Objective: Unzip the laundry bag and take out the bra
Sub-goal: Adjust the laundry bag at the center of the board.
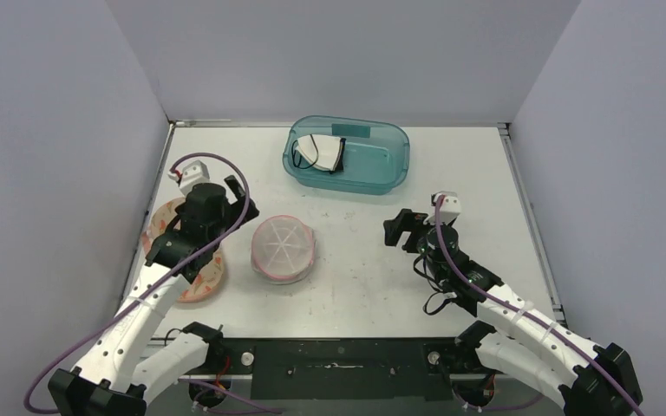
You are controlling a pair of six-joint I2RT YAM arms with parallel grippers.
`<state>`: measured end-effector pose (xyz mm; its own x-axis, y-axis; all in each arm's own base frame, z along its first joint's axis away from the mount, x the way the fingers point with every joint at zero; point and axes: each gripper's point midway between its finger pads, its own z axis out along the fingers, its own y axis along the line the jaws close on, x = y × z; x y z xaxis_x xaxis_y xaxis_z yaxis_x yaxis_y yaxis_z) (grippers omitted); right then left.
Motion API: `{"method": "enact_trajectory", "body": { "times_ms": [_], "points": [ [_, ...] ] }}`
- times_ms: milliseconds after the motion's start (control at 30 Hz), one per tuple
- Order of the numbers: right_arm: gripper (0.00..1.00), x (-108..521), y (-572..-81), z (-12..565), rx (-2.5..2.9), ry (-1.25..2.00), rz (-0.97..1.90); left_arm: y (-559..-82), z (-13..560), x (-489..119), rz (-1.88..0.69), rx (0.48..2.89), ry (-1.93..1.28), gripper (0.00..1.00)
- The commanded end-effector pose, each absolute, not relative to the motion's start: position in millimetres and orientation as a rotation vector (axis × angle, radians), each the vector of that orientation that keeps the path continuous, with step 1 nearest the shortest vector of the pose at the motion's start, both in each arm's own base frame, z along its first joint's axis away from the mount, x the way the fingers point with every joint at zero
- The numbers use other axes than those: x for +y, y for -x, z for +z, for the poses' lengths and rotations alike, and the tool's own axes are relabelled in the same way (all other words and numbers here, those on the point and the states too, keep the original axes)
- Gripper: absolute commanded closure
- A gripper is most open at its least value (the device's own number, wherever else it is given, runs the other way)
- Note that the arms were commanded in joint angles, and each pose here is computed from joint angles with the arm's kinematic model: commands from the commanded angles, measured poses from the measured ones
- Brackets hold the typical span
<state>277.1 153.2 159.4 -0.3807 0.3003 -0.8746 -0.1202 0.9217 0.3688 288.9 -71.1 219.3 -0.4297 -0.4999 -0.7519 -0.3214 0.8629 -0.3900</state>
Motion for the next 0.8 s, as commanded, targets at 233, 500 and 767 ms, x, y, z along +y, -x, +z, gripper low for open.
{"method": "enact_trajectory", "body": {
  "times_ms": [233, 500, 767],
  "points": [
    [0.09, 178.6, -279.4, 195.6, 1.837, -0.021, 0.575, -281.3, 242.7, -78.0, -0.332, 1.944, 0.425, 0.04],
    [0.05, 239.4, -281.6, 199.1, 1.875, 0.125, 0.810, -265.5, 236.9, -86.2, -0.433, 1.913, 0.382, 0.03],
    [0.04, 321.3, -274.4, 174.6, 1.976, 0.288, 0.889, -258.0, 227.8, -85.7, -0.451, 1.925, 0.401, 0.00]
  ]
}}
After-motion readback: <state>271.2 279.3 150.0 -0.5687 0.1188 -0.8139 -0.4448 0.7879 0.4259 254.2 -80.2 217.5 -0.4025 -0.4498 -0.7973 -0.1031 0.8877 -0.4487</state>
